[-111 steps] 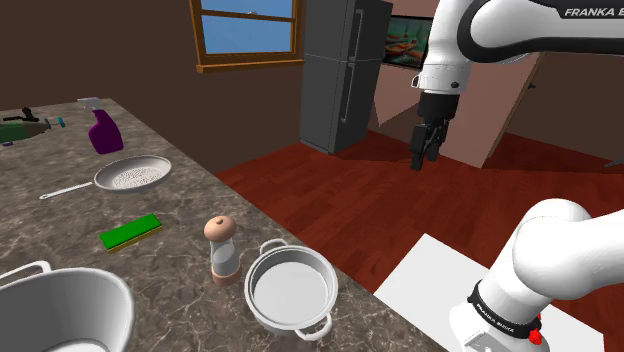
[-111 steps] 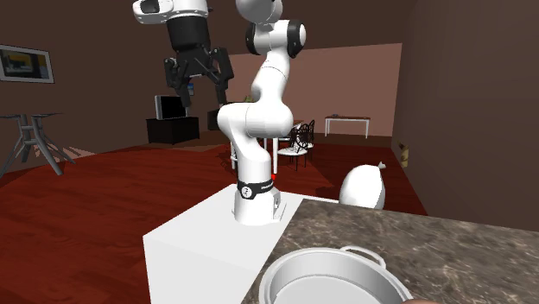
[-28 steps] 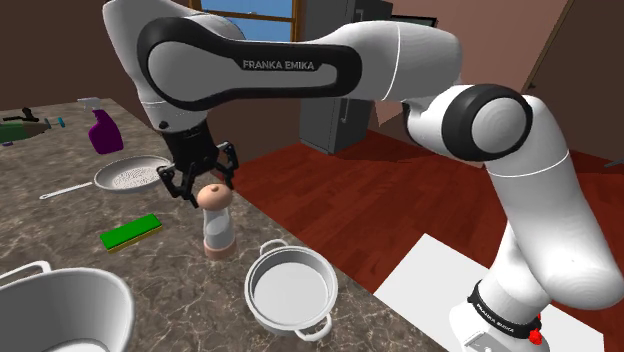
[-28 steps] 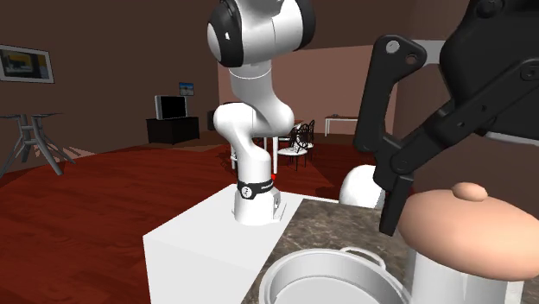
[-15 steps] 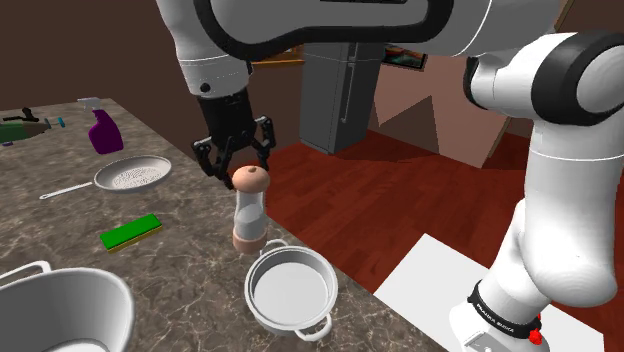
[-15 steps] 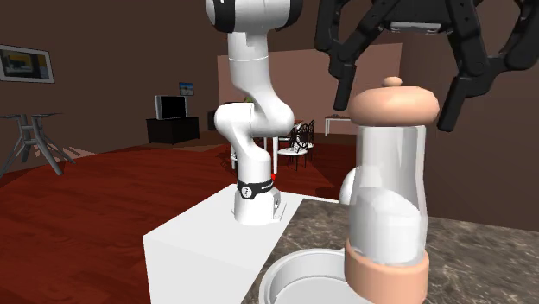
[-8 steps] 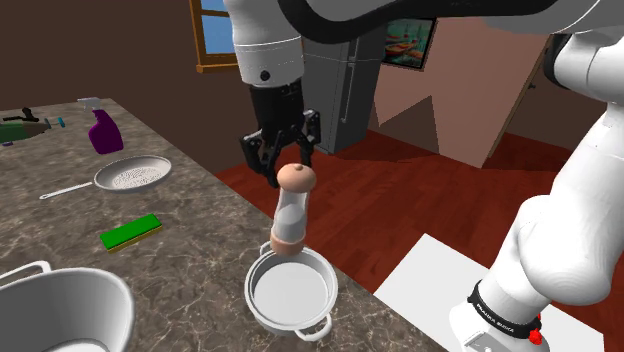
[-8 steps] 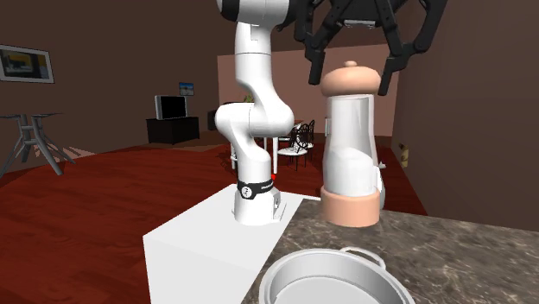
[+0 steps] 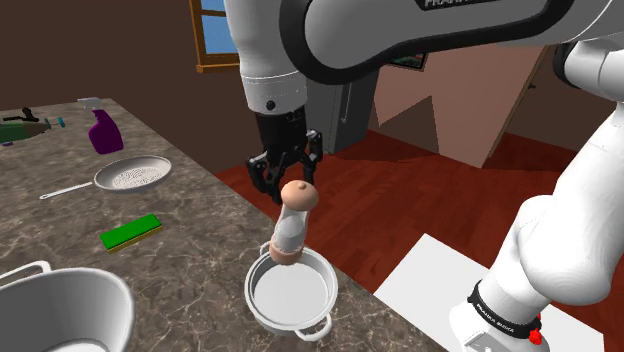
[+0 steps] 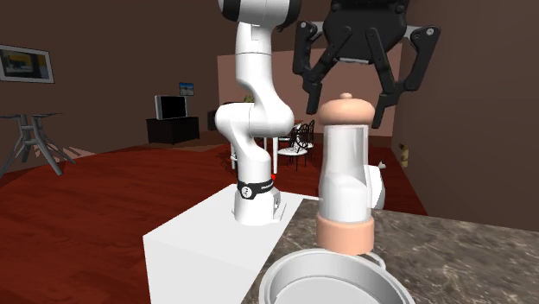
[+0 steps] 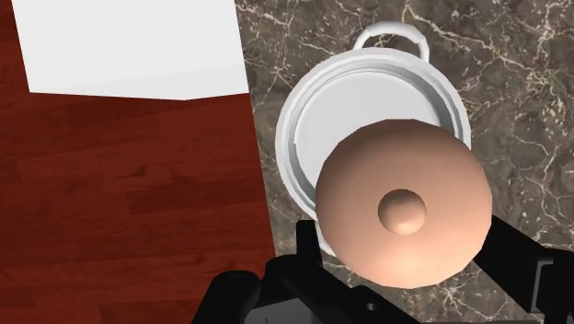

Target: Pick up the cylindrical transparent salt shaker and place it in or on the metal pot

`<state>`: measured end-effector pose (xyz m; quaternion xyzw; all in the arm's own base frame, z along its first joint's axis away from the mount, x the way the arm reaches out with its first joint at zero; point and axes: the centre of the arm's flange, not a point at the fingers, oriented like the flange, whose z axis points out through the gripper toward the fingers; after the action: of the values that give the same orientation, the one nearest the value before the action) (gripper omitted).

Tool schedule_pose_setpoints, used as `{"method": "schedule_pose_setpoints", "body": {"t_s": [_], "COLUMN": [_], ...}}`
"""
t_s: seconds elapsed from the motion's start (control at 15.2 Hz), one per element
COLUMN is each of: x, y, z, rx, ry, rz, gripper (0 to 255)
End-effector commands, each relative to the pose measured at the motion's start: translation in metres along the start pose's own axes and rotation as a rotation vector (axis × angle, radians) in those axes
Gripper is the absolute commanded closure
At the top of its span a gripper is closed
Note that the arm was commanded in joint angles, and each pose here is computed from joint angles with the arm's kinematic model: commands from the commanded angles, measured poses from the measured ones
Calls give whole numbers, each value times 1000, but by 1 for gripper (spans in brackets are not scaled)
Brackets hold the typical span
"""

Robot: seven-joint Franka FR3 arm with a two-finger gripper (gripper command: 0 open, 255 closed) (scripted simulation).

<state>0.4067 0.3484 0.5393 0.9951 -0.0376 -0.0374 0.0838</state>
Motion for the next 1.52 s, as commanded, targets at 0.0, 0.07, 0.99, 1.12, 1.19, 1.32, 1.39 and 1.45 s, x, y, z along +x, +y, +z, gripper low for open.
{"method": "schedule_pose_setpoints", "body": {"t_s": [0.0, 0.07, 0.99, 1.12, 1.19, 1.32, 1.39, 1.45], "x": [1, 1, 6, 7, 7, 7, 7, 7], "y": [-3, -3, -16, -17, -17, -17, -17, -17], "z": [10, 15, 88, 96, 96, 96, 96, 96], "rx": [0, 0, 0, 0, 0, 0, 0, 0], "ry": [1, 1, 1, 1, 1, 1, 1, 1], "rz": [0, 0, 0, 0, 0, 0, 0, 0], "gripper": [255, 255, 255, 255, 255, 255, 255, 255]}}
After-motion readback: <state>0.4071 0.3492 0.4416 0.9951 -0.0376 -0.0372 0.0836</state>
